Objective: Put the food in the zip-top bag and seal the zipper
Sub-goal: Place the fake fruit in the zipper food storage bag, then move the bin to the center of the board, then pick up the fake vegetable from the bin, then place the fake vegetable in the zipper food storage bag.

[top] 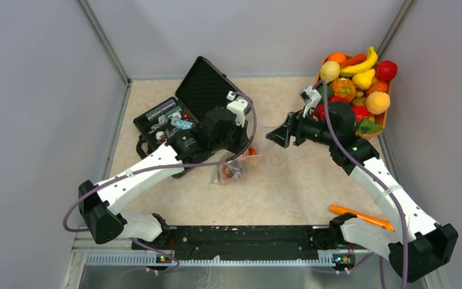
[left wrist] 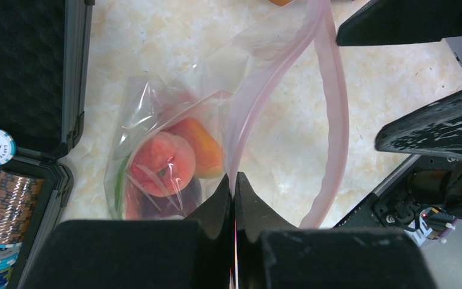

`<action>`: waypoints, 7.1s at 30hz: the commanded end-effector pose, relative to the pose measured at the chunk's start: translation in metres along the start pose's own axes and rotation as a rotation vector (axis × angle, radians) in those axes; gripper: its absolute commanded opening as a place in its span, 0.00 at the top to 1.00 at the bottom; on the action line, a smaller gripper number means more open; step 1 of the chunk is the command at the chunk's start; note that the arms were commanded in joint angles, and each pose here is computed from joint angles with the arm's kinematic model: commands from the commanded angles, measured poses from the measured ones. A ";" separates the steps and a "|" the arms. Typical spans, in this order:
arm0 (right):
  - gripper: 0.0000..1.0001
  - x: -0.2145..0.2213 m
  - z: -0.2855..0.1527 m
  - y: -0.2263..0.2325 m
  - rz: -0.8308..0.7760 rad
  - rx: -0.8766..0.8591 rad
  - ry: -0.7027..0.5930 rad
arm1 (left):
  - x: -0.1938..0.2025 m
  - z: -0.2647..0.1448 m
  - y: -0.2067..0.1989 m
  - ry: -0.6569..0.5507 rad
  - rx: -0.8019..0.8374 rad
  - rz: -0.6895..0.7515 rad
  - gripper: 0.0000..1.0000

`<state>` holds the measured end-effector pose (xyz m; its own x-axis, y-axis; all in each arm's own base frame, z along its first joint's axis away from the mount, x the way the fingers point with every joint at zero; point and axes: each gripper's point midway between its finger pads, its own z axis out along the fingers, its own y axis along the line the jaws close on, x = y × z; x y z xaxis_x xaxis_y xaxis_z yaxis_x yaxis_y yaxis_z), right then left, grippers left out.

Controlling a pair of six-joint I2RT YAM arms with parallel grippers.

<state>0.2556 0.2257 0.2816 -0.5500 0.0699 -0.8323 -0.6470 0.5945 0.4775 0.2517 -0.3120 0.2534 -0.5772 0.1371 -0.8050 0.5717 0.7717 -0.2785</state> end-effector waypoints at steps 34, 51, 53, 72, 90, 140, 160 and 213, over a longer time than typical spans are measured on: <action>0.16 -0.081 -0.128 -0.178 0.157 0.942 -0.278 | -0.028 -0.027 0.002 -0.128 -0.008 -0.008 1.00; 0.16 -0.049 -0.078 -0.201 0.033 0.695 -0.041 | -0.024 -0.032 0.005 -0.136 -0.008 -0.004 1.00; 0.16 -0.052 -0.079 -0.205 0.011 0.712 -0.044 | -0.024 -0.031 0.004 -0.140 -0.005 -0.006 1.00; 0.16 0.009 -0.063 -0.227 0.124 0.698 0.130 | -0.022 -0.027 0.000 -0.122 0.016 -0.010 1.00; 0.20 0.038 -0.019 -0.199 0.057 0.442 0.373 | -0.018 -0.027 -0.001 -0.105 0.020 -0.006 1.00; 0.29 0.021 -0.008 -0.154 0.164 0.701 0.062 | -0.020 -0.021 -0.008 -0.097 0.046 -0.023 1.00; 0.50 0.003 -0.012 -0.144 0.134 0.656 -0.071 | -0.017 -0.016 -0.007 -0.076 0.037 -0.023 1.00; 0.59 -0.030 0.003 0.008 -0.130 0.031 -0.080 | -0.033 -0.016 -0.013 -0.103 0.055 -0.017 1.00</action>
<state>0.2522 0.2360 0.2845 -0.5116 0.0389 -0.8584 -0.7051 0.5518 0.4452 0.2477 -0.3101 0.2604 -0.5694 0.1211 -0.8131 0.5790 0.7612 -0.2922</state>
